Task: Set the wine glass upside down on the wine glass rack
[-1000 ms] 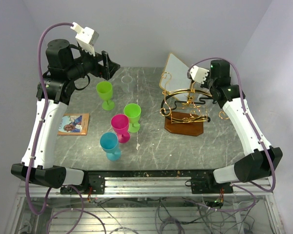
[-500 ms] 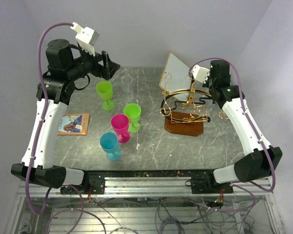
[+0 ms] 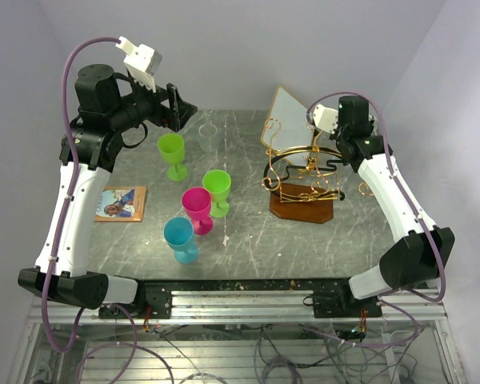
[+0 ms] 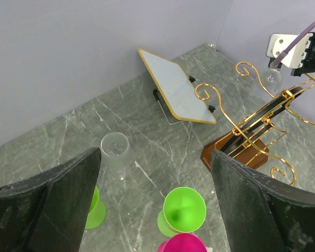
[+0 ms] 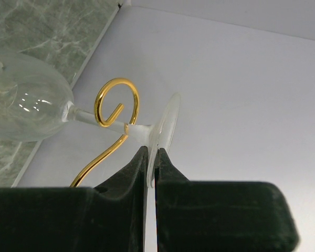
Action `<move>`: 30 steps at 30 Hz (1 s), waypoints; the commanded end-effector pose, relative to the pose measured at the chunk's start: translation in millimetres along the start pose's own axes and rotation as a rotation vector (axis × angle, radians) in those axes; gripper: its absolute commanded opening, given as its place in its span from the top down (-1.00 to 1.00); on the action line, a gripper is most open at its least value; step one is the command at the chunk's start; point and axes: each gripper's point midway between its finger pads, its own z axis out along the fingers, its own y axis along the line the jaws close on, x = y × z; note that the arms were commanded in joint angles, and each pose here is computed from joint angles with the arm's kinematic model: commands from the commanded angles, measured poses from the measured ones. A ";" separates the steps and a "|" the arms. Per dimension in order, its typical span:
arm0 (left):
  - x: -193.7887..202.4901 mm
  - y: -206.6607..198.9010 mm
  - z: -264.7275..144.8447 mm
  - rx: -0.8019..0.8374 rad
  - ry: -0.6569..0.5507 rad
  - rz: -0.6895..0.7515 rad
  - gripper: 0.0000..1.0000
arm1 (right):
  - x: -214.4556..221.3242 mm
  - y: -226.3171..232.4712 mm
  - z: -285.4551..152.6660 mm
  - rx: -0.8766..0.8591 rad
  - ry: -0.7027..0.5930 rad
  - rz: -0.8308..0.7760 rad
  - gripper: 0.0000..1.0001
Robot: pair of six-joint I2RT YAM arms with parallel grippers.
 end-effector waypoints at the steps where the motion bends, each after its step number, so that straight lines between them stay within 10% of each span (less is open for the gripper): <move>1: -13.0 -5.5 -3.9 0.029 -0.033 0.009 -0.91 | -3.2 -28.0 -0.1 0.090 0.009 0.024 1.00; 30: -8.4 -3.7 -0.1 0.033 -0.021 0.004 -0.91 | -25.7 -9.4 9.1 0.025 -0.069 0.036 1.00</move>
